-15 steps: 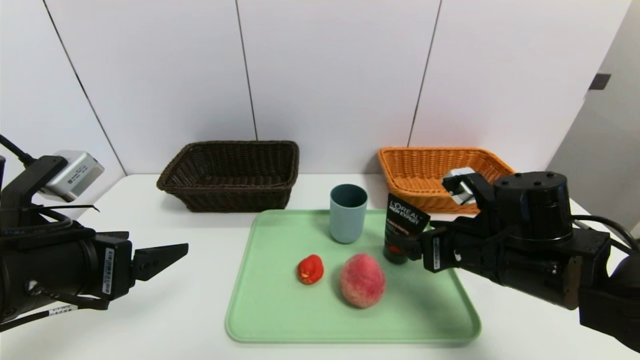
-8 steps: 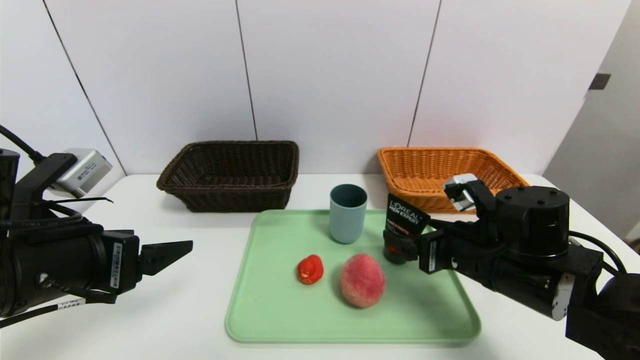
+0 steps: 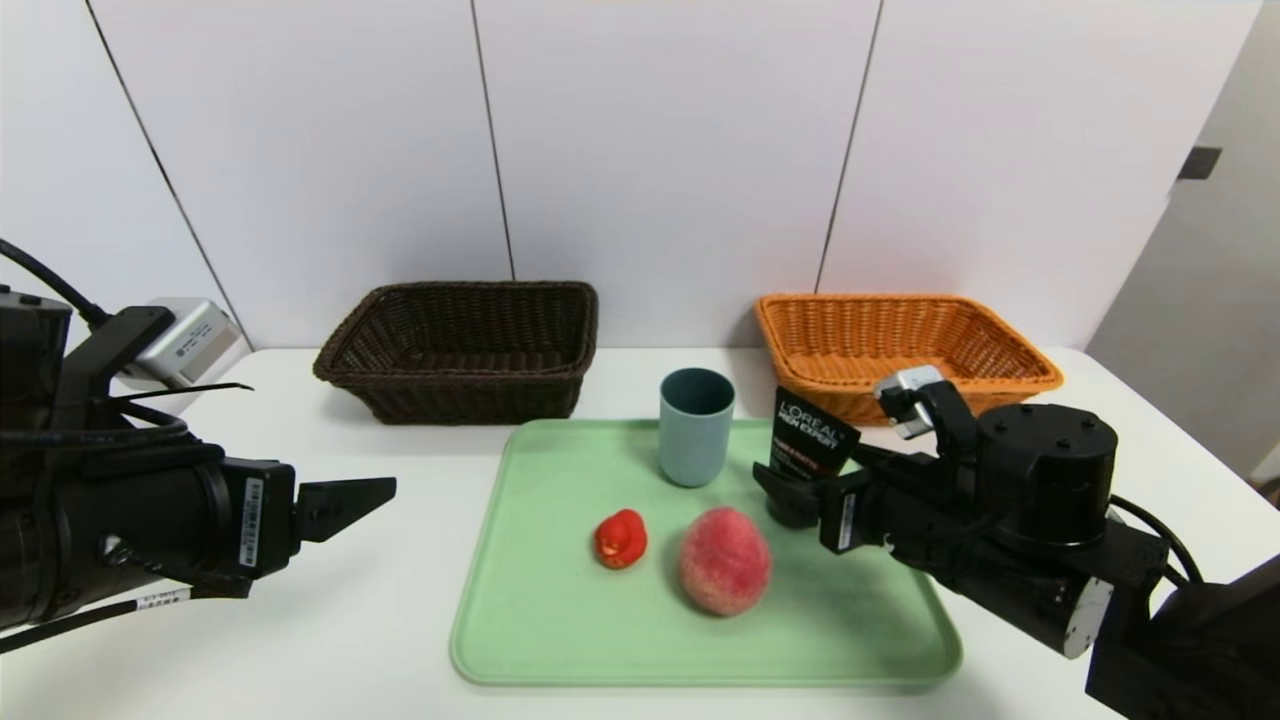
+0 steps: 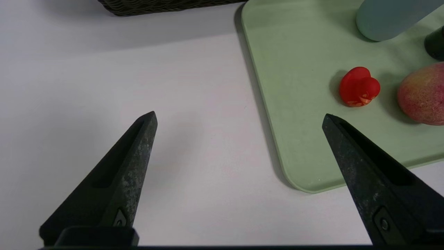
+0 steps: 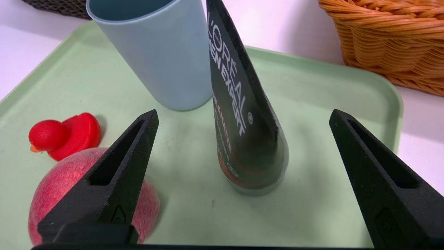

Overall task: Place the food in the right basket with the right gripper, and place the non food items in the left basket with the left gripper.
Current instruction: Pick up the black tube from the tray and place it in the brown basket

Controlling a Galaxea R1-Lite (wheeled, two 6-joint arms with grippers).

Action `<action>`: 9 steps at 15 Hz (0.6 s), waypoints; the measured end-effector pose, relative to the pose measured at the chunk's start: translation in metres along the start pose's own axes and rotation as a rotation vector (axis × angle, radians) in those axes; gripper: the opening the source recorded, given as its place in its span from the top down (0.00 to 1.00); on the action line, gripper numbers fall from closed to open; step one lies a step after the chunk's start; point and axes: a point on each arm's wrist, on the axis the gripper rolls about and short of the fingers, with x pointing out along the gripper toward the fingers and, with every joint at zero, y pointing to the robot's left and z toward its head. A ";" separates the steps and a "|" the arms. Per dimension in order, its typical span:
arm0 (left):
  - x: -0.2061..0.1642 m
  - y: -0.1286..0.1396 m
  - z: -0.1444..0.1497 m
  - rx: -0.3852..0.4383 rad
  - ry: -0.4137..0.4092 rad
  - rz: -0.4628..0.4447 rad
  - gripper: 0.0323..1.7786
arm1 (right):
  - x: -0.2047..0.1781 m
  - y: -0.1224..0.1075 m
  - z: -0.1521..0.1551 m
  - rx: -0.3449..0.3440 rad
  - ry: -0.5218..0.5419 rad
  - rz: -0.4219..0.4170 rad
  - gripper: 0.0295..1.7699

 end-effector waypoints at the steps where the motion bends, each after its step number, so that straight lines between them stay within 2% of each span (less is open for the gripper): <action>1: 0.001 0.000 0.000 0.000 0.003 0.001 0.05 | 0.003 0.000 -0.002 0.000 -0.021 0.003 0.04; 4: 0.003 -0.001 0.001 -0.002 0.003 0.000 0.05 | 0.013 0.001 -0.009 0.002 -0.080 0.012 0.04; 9: 0.006 -0.001 0.001 -0.003 0.012 0.003 0.05 | 0.024 0.000 -0.019 0.007 -0.071 0.011 0.04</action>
